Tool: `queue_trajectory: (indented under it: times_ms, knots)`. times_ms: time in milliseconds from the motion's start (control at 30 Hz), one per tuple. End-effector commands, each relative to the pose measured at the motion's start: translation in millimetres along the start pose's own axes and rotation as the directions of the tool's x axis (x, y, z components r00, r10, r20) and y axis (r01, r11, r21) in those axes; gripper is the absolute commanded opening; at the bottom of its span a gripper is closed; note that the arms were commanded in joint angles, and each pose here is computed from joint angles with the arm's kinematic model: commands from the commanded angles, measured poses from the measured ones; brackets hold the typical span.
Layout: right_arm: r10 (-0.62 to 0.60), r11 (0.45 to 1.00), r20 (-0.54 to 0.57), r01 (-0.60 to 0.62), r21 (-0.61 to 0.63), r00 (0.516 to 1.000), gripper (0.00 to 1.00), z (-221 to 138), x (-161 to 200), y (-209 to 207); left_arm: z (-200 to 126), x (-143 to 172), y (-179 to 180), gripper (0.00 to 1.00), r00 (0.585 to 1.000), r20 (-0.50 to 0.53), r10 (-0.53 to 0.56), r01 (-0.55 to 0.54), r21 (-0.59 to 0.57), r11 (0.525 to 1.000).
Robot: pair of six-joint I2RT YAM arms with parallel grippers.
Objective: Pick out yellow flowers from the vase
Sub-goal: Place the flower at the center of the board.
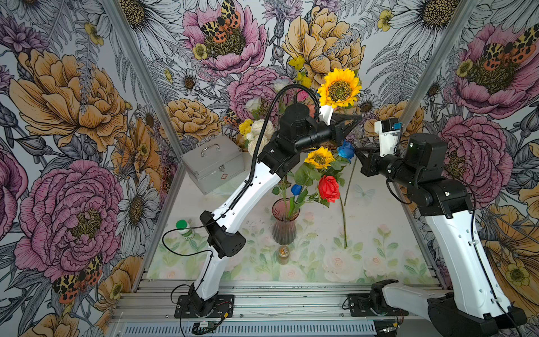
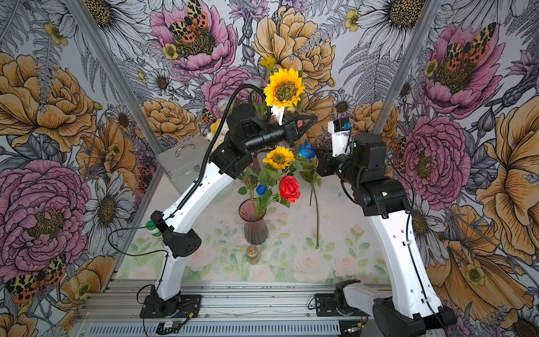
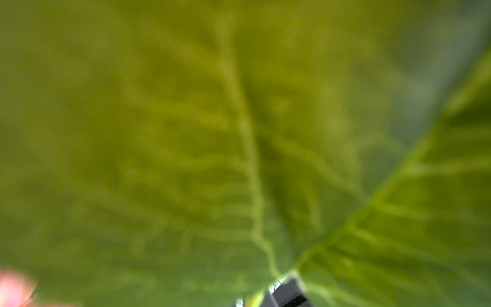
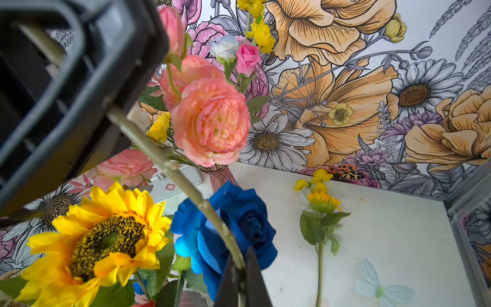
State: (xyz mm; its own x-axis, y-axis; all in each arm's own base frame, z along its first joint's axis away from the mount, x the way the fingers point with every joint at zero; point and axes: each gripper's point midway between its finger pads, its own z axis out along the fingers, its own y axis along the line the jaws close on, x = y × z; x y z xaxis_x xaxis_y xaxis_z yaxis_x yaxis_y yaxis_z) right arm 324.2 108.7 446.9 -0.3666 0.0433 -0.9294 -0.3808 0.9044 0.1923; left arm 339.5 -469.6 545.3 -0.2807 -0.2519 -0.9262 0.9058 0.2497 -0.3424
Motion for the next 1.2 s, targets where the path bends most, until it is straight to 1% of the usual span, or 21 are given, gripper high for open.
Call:
queue_trajectory:
  times_ms: [0, 33, 100, 167, 233, 267, 300, 400, 433, 467, 500, 567, 633, 733, 800, 833, 900, 1000, 1100, 1167]
  knots:
    - [0.012, 0.998, 0.058, -0.015, 0.066, 0.998, 0.00, -7, -12, -12, 3, 12, 1, 0.00, 0.999, -0.036, 0.010, -0.009, 0.015, 1.000]
    - [0.011, 0.998, 0.062, -0.016, 0.067, 0.998, 0.00, -8, -12, -12, 3, 12, 1, 0.01, 0.999, -0.036, 0.011, -0.011, 0.016, 1.000]
    - [0.009, 0.998, 0.060, -0.013, 0.069, 0.998, 0.00, -8, -12, -12, 3, 12, 0, 0.18, 0.999, -0.037, 0.015, -0.014, 0.022, 1.000]
    - [0.007, 0.997, 0.062, -0.012, 0.073, 0.998, 0.00, -9, -11, -12, 3, 12, -1, 0.40, 0.999, -0.038, 0.016, -0.015, 0.025, 1.000]
    - [0.007, 0.997, 0.065, -0.012, 0.077, 0.998, 0.00, -11, -12, -13, 3, 11, -2, 0.53, 0.999, -0.037, 0.018, -0.017, 0.029, 0.999]
    - [0.006, 0.996, 0.068, -0.012, 0.083, 0.998, 0.00, -12, -12, -14, 2, 11, -2, 0.61, 0.999, -0.036, 0.021, -0.020, 0.028, 0.999]
    - [0.005, 0.996, 0.070, -0.011, 0.086, 0.998, 0.00, -12, -12, -14, 2, 11, -2, 0.64, 0.999, -0.038, 0.021, -0.020, 0.028, 0.999]
    - [0.004, 0.995, 0.073, -0.011, 0.102, 0.997, 0.00, -15, -12, -16, 0, 10, -4, 0.64, 0.999, -0.045, 0.028, -0.026, 0.028, 0.999]
    - [0.005, 0.993, 0.075, -0.014, 0.114, 0.997, 0.00, -15, -11, -18, -1, 11, -3, 0.66, 0.998, -0.053, 0.029, -0.028, 0.027, 0.999]
    - [0.008, 0.991, 0.074, -0.018, 0.130, 0.997, 0.00, -16, -10, -21, -3, 11, -5, 0.71, 0.998, -0.059, 0.033, -0.031, 0.027, 0.999]
    - [0.011, 0.989, 0.075, -0.021, 0.144, 0.997, 0.00, -17, -9, -23, -4, 13, -5, 0.74, 0.997, -0.067, 0.037, -0.035, 0.026, 0.999]
    - [0.015, 0.983, 0.076, -0.028, 0.179, 0.997, 0.00, -18, -7, -30, -7, 15, -5, 0.77, 0.995, -0.089, 0.052, -0.051, 0.019, 0.999]
    - [0.023, 0.975, 0.069, -0.038, 0.218, 0.997, 0.00, -18, -1, -38, -12, 18, -4, 0.82, 0.991, -0.115, 0.068, -0.068, 0.001, 0.998]
    - [0.045, 0.965, 0.059, -0.059, 0.257, 0.997, 0.00, -17, 5, -47, -21, 19, -1, 0.83, 0.985, -0.145, 0.098, -0.106, -0.043, 0.993]
    - [0.061, 0.956, 0.046, -0.072, 0.283, 0.997, 0.00, -14, 11, -54, -29, 18, 1, 0.83, 0.978, -0.167, 0.123, -0.137, -0.078, 0.987]
    - [0.070, 0.951, 0.038, -0.079, 0.299, 0.997, 0.00, -13, 14, -59, -34, 17, 2, 0.86, 0.974, -0.178, 0.138, -0.156, -0.096, 0.983]
    - [0.088, 0.937, 0.016, -0.088, 0.338, 0.996, 0.00, -9, 22, -69, -43, 15, 1, 0.94, 0.968, -0.191, 0.163, -0.189, -0.127, 0.974]
    - [0.116, 0.916, -0.022, -0.098, 0.389, 0.993, 0.00, -1, 35, -84, -59, 10, -5, 0.99, 0.956, -0.202, 0.214, -0.248, -0.156, 0.956]
    - [0.144, 0.901, -0.060, -0.106, 0.421, 0.988, 0.00, 9, 50, -97, -75, 1, -16, 0.99, 0.942, -0.205, 0.265, -0.302, -0.179, 0.936]
    - [0.159, 0.895, -0.094, -0.104, 0.435, 0.983, 0.00, 18, 60, -104, -92, -15, -29, 0.99, 0.937, -0.185, 0.296, -0.330, -0.191, 0.925]
